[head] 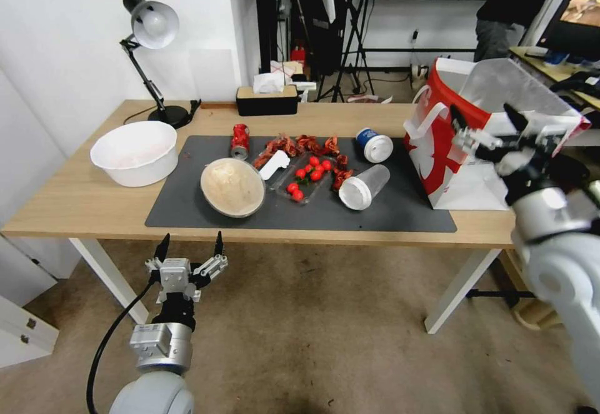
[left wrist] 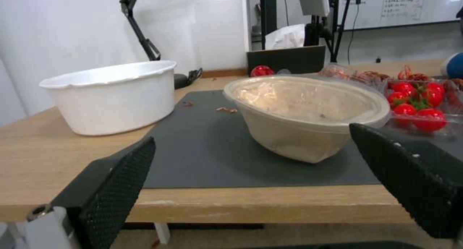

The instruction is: Pick up the trash from the table and place it into the takeout bag.

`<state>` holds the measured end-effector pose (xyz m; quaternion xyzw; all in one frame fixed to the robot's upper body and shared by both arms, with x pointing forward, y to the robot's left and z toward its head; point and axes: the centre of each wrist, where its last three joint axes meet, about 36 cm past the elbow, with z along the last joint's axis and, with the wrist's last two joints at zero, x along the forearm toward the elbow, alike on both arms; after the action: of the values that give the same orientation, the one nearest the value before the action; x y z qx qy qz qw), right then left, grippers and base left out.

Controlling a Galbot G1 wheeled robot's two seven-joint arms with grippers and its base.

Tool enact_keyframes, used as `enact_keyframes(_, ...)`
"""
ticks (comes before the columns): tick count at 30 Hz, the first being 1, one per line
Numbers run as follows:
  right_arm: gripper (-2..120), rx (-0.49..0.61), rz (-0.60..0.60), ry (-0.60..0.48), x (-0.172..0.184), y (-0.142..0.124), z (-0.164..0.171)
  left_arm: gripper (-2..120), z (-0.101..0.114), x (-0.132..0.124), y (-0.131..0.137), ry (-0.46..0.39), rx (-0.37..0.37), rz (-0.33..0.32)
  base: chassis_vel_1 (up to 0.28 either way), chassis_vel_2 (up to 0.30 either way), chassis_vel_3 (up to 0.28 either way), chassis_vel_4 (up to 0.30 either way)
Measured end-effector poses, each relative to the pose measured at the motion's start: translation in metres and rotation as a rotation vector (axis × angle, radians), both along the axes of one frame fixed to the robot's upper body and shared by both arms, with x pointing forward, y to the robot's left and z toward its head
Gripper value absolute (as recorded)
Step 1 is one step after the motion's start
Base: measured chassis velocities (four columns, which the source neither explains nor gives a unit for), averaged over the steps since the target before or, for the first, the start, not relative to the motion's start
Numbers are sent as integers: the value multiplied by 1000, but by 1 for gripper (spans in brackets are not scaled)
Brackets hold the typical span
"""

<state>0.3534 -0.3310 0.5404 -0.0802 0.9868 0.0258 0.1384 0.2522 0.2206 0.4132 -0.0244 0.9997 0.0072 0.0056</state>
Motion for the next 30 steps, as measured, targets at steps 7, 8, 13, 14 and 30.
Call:
enact_keyframes(7,100,40,-14,58,-39,12,-56,100,0,0,0,3,-21,-7,0,0,0,0)
enact_keyframes(8,100,41,-17,71,-45,15,-65,100,-1,-1,1,5,-22,-8,0,0,0,0)
enact_keyframes(13,100,54,-41,92,-73,27,-105,100,-2,0,2,8,-19,-13,0,0,0,0)
enact_keyframes(14,100,59,-47,96,-79,30,-114,100,-3,0,2,9,-19,-13,0,0,0,0)
enact_keyframes(30,100,47,-48,188,-104,52,-162,100,-13,2,-1,25,-26,-16,0,0,0,0)
